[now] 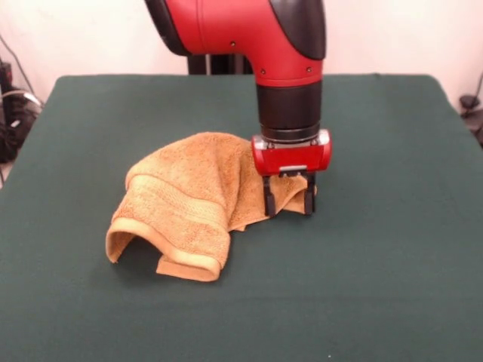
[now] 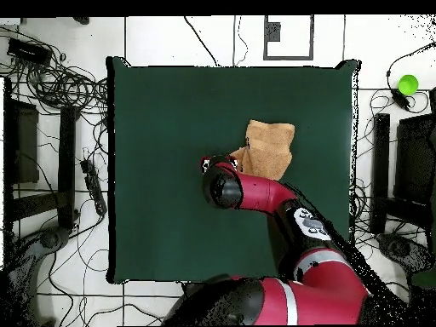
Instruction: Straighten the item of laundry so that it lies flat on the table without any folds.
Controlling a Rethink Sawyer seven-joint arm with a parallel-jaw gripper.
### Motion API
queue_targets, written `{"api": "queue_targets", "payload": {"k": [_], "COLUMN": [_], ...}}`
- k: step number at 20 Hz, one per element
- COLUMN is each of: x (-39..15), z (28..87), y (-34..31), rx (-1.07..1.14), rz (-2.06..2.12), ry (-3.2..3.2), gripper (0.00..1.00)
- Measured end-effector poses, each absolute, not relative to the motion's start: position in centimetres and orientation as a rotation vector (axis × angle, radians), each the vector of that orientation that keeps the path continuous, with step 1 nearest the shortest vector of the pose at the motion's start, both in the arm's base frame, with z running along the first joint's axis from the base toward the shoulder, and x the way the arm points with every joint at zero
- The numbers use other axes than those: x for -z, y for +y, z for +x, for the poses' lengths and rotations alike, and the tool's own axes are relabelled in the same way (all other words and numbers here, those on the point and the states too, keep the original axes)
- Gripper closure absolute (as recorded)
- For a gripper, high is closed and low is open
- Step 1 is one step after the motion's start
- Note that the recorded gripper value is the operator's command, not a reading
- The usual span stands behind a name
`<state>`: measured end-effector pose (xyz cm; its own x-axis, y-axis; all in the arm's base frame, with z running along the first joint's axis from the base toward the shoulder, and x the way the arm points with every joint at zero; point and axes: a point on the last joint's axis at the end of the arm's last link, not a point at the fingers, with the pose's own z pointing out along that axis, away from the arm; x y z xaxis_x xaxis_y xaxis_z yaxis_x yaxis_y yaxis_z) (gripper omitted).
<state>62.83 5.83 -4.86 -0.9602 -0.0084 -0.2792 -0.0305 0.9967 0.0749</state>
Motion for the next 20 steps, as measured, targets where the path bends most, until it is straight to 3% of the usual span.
{"api": "queue_targets", "payload": {"k": [20], "x": [4.2], "z": [62.8], "y": [5.5], "rx": [-0.338], "rz": [-0.040], "ry": [2.844], "gripper": [0.00]}}
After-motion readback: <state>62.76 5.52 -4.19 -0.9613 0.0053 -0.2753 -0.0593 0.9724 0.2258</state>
